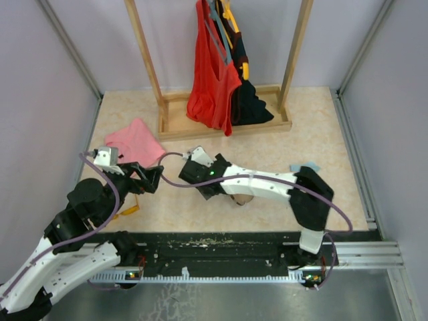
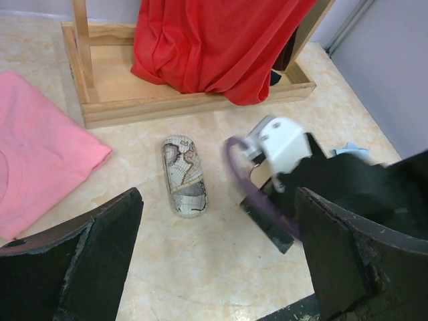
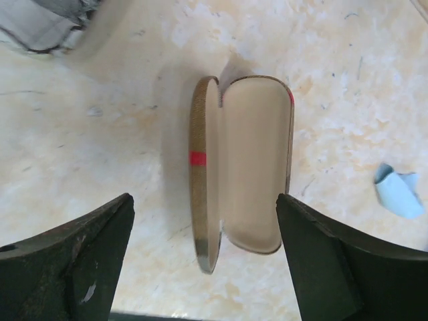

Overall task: Organize the sunglasses
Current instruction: Place the sunglasses case at the center of the board, then adjust the sunglasses case at the center of the board.

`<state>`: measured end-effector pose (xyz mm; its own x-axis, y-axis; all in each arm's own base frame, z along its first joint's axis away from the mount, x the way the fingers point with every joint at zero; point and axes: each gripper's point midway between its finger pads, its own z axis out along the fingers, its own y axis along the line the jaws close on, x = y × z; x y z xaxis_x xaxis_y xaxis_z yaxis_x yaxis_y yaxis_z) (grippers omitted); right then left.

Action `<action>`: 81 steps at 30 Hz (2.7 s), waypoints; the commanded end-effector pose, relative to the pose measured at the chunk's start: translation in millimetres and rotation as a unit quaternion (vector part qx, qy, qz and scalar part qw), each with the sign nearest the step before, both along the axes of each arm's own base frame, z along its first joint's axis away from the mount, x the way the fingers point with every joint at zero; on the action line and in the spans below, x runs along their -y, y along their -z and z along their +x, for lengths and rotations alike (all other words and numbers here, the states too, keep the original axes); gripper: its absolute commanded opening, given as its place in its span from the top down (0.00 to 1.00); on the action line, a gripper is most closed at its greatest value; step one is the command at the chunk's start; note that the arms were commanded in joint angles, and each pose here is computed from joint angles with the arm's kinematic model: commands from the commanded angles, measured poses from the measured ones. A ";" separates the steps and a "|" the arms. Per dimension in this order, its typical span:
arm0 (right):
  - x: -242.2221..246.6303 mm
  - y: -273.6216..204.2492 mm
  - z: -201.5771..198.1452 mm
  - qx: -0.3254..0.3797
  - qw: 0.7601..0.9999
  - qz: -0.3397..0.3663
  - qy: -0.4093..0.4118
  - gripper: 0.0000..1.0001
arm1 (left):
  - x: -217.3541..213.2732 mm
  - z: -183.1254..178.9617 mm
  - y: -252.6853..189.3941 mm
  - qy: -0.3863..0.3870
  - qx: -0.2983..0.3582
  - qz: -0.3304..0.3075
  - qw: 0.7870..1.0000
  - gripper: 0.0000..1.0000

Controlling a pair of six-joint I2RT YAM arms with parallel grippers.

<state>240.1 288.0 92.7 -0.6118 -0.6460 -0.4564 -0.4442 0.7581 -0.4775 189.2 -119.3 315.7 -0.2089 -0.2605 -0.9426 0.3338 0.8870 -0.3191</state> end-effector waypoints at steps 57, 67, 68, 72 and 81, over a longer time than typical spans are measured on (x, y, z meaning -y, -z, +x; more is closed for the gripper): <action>75.9 19.9 45.1 -0.152 0.874 0.456 0.075 0.83 | 82.5 7.6 112.2 0.079 -0.171 -0.028 0.982 0.00; 93.7 -4.6 65.5 -0.031 0.848 0.499 0.175 0.85 | 81.3 10.2 114.6 0.068 -0.175 -0.031 0.982 0.00; 95.3 -5.6 67.5 -0.020 0.848 0.497 0.185 0.85 | 80.7 10.7 115.2 0.064 -0.176 -0.031 0.982 0.00; 95.8 -7.3 74.5 0.009 0.845 0.492 0.210 0.85 | 74.9 15.0 119.9 0.038 -0.189 -0.022 0.981 0.00; 81.7 8.2 87.0 0.006 0.854 0.471 0.221 0.85 | 72.3 17.9 142.4 0.013 -0.232 0.021 0.972 0.00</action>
